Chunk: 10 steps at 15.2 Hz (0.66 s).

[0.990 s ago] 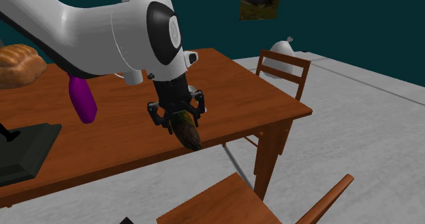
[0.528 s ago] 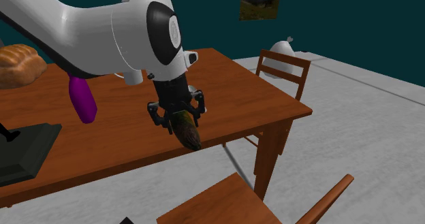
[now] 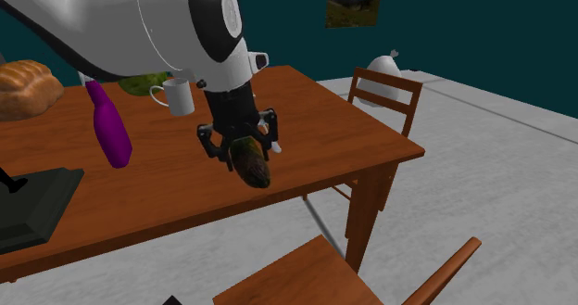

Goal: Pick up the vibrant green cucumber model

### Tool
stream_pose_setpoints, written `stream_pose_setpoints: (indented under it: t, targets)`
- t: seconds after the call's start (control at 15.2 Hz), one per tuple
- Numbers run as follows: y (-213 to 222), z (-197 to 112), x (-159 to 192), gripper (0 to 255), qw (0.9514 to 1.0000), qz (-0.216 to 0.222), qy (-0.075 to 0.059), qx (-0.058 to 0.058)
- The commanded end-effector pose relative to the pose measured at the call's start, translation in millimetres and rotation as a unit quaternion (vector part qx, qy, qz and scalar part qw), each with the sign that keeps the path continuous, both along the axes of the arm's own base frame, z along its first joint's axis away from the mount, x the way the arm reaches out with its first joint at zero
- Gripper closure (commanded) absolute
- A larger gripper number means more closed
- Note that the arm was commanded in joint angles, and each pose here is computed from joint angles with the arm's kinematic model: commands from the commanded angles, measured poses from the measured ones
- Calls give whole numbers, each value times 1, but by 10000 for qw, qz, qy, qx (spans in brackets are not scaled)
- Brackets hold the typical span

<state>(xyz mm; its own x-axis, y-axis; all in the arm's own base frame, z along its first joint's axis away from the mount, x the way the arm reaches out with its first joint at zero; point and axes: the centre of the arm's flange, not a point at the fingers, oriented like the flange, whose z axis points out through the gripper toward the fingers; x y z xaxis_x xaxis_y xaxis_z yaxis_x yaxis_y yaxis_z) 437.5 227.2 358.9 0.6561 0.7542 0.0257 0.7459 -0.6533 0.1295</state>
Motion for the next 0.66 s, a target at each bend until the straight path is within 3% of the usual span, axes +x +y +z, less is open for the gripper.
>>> stream_pose_setpoints:
  t: [0.0, 0.59]
  targets:
    - [-1, 10, 0, 255, 10000, 1, 0, 1]
    - [-1, 48, 0, 255, 10000, 1, 0, 1]
